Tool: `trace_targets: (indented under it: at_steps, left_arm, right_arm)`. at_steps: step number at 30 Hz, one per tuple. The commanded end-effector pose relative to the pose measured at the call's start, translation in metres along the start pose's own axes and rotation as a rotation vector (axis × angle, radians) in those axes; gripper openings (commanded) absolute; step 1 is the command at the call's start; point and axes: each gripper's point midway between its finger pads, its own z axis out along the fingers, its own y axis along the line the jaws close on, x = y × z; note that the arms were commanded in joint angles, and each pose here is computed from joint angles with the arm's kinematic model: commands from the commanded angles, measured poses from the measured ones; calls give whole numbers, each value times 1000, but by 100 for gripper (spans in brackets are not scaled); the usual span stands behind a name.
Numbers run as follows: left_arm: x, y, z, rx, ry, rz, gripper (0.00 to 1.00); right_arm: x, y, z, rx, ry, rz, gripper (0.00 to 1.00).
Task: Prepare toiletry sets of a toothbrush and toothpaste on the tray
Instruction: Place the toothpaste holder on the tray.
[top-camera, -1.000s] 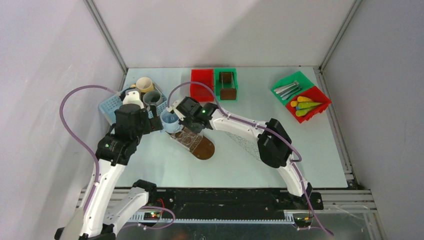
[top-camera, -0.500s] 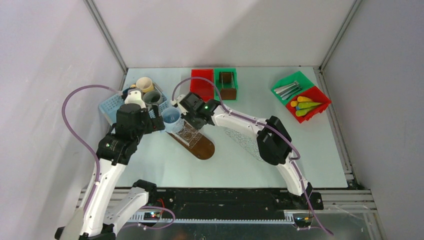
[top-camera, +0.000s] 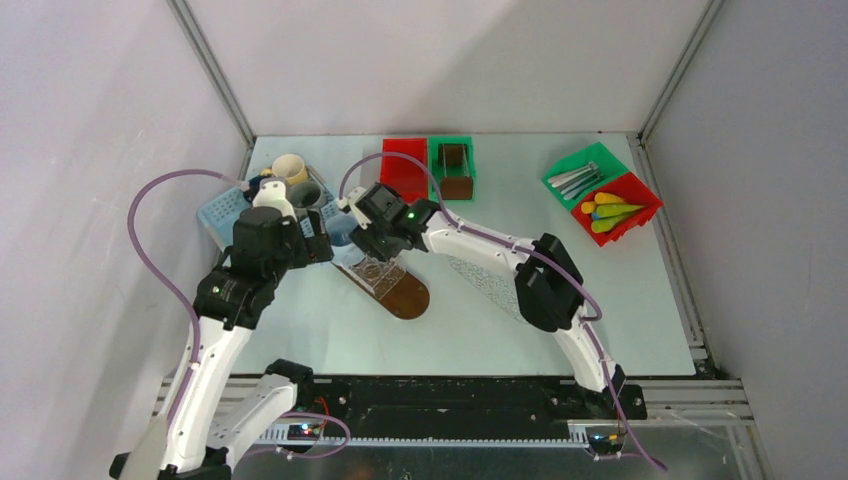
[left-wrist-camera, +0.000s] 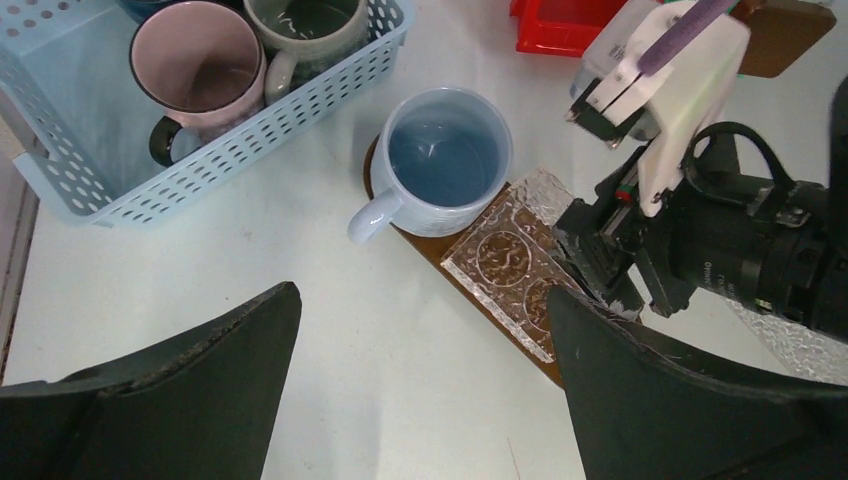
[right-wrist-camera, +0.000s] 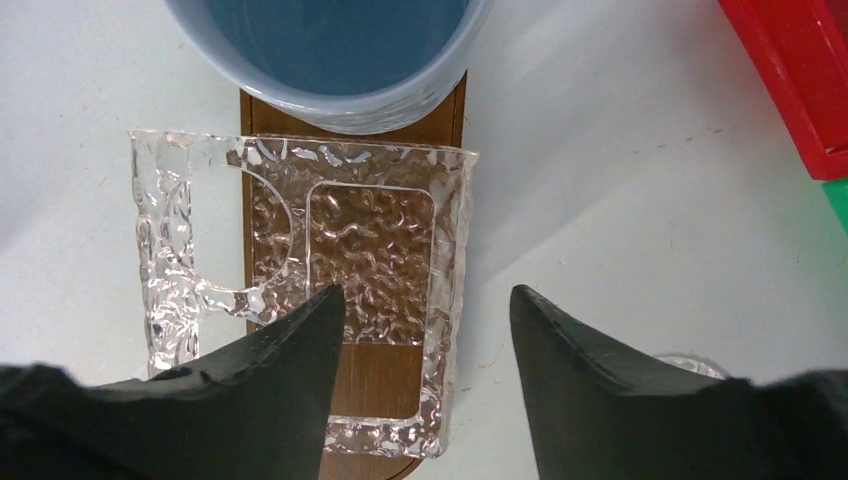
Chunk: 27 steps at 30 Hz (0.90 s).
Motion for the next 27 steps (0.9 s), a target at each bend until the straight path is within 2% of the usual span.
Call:
trace_targets:
  at_steps: [1, 5, 6, 7, 8, 9, 11, 18, 22, 27]
  left_arm:
    - [0, -14, 5, 67, 3, 10, 100]
    - [3, -31, 9, 123, 26, 28, 100]
    - [5, -37, 10, 139, 34, 40, 100]
    - [8, -44, 12, 155, 48, 57, 100]
    - [8, -47, 13, 159, 48, 66, 100]
    - [11, -54, 14, 175, 62, 86, 100]
    - [15, -64, 17, 194, 76, 120, 100]
    - [34, -100, 37, 205, 139, 247, 99]
    - [43, -105, 53, 120, 153, 376, 100]
    - [50, -102, 70, 41, 187, 470, 100]
  right_arm:
    - [-49, -13, -63, -8, -172, 65, 67]
    - [-53, -43, -108, 16, -266, 144, 77]
    - [-42, -48, -109, 26, -253, 162, 80]
    - [-51, -61, -133, 45, -320, 186, 81]
    - [-39, -66, -133, 53, -306, 207, 83]
    - [-44, -79, -156, 73, -364, 235, 84]
    - [-33, -99, -176, 111, -399, 289, 86]
    - [24, -149, -237, 278, -464, 393, 88]
    - [57, -158, -260, 324, -474, 425, 90]
    - [90, -161, -279, 367, -471, 450, 90]
